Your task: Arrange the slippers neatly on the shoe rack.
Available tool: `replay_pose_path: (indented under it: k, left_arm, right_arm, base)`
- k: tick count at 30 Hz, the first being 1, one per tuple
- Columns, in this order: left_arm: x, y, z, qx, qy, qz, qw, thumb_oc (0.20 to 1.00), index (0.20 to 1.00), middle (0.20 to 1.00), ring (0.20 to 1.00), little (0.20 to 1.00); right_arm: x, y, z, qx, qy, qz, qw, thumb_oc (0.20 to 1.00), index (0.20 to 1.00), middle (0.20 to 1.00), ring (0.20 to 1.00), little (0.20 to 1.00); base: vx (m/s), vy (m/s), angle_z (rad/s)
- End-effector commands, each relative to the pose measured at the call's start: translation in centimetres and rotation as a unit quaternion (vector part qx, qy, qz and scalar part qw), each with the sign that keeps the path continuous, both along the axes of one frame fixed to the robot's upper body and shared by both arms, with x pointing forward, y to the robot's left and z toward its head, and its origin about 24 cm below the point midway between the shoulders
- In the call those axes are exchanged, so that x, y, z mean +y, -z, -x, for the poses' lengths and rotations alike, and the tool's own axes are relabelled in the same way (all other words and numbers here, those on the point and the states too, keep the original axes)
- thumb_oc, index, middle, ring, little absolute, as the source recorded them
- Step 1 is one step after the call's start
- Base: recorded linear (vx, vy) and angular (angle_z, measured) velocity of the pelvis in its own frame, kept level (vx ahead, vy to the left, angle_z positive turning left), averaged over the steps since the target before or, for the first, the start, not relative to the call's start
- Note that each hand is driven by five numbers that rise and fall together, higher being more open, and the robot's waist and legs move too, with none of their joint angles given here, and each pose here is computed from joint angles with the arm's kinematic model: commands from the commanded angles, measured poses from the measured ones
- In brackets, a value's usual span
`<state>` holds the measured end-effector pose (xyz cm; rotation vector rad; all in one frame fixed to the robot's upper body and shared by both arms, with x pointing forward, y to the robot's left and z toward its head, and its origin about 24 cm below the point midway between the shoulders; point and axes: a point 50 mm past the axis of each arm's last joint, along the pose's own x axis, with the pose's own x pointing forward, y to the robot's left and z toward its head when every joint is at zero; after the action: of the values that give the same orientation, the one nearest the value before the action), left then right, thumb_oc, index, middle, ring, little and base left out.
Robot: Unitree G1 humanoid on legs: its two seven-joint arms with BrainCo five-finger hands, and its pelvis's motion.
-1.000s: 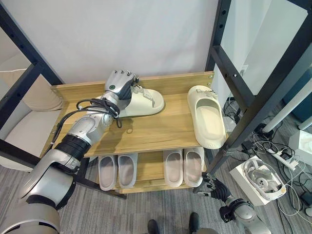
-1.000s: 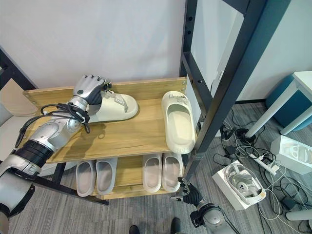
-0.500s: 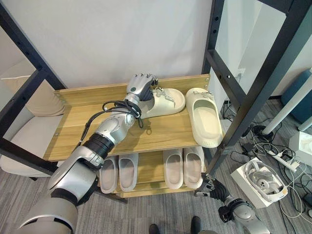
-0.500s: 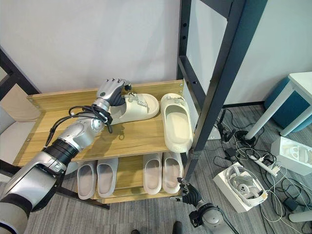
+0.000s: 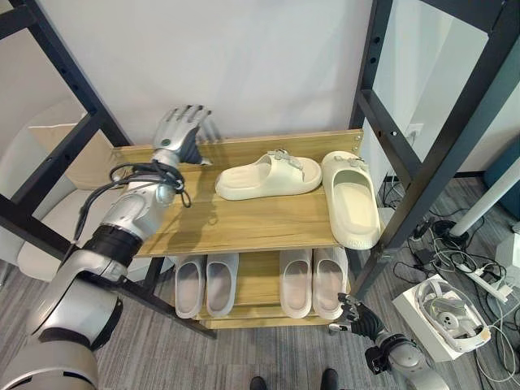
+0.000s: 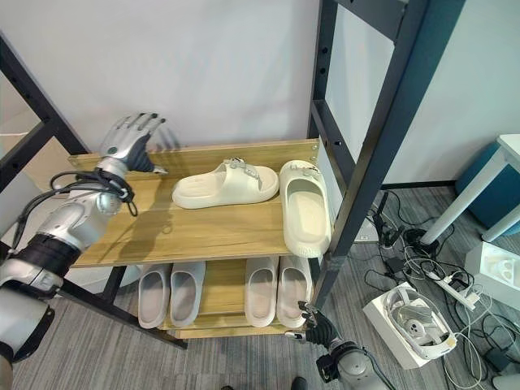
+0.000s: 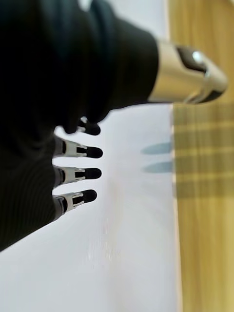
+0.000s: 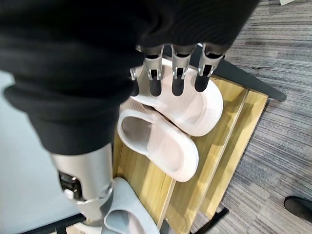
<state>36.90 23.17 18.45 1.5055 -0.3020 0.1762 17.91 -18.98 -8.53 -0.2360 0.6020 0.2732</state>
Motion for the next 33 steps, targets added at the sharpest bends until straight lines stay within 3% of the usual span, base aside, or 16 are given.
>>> replay_pose_path:
  k: [1,3,5,6,8,10,14,18,20,27,33]
  left_arm:
    - [1.8,-2.6,0.0,-0.050,-0.012,0.079,0.996,1.000,1.000,1.000,1.000,1.000]
    - [2.3,-1.3,0.3,-0.034,-0.009,0.128,0.991,1.000,1.000,1.000,1.000,1.000]
    - [2.5,1.1,0.9,0.005,0.011,0.249,0.968,1.000,1.000,1.000,1.000,1.000]
    - [2.5,1.1,0.9,0.006,0.011,0.250,0.968,1.000,1.000,1.000,1.000,1.000]
    - [2.3,3.5,1.0,0.052,0.028,0.366,0.929,1.000,1.000,1.000,1.000,1.000]
    - [2.1,4.2,1.0,0.071,0.038,0.402,0.912,1.000,1.000,1.000,1.000,1.000]
    - [0.1,5.9,0.6,0.117,0.090,0.554,0.819,1.000,1.000,1.000,1.000,1.000]
    - [-0.5,6.0,0.3,0.121,0.104,0.593,0.789,1.000,1.000,1.000,1.000,1.000]
    - [-1.6,6.3,-0.2,0.127,0.113,0.635,0.754,1.000,1.000,1.000,1.000,1.000]
    - [-3.2,7.0,-0.5,0.139,0.119,0.680,0.710,1.000,1.000,1.000,1.000,1.000]
    - [-3.8,7.5,0.7,0.177,0.149,0.641,0.732,1.000,1.000,1.000,1.000,1.000]
  right_arm:
    - [1.8,-0.7,-0.8,-0.035,0.008,-0.045,0.998,1.000,1.000,1.000,1.000,1.000]
    - [2.0,-0.6,-0.7,-0.032,0.007,-0.045,0.998,1.000,1.000,1.000,1.000,1.000]
    - [2.1,-0.5,-0.7,-0.027,0.007,-0.046,0.999,1.000,1.000,1.000,1.000,1.000]
    - [2.1,-0.5,-0.6,-0.027,0.007,-0.046,0.999,1.000,1.000,1.000,1.000,1.000]
    - [2.4,-0.6,-0.8,-0.028,0.006,-0.051,0.998,1.000,1.000,1.000,1.000,1.000]
    - [2.5,-0.6,-0.9,-0.028,0.003,-0.051,0.998,1.000,1.000,1.000,1.000,1.000]
    - [2.5,-0.7,-1.0,-0.031,-0.003,-0.049,0.998,1.000,1.000,1.000,1.000,1.000]
    - [2.6,-0.8,-1.1,-0.032,-0.007,-0.049,0.998,1.000,1.000,1.000,1.000,1.000]
    - [2.8,-0.7,-1.0,-0.029,-0.012,-0.049,0.998,1.000,1.000,1.000,1.000,1.000]
    - [3.2,-0.7,-1.2,-0.031,-0.020,-0.049,0.998,1.000,1.000,1.000,1.000,1.000]
    - [2.8,-0.7,-1.1,-0.028,-0.015,-0.046,0.998,1.000,1.000,1.000,1.000,1.000]
  base:
    - [-0.02,0.024,0.10]
    - [-0.01,0.018,0.08]
    - [0.00,0.008,0.03]
    - [0.00,0.000,0.00]
    - [0.00,0.000,0.00]
    - [0.00,0.000,0.00]
    - [0.00,0.000,0.00]
    - [0.00,0.003,-0.02]
    - [0.02,0.009,-0.06]
    - [0.00,0.000,-0.08]
    - [0.00,0.000,0.00]
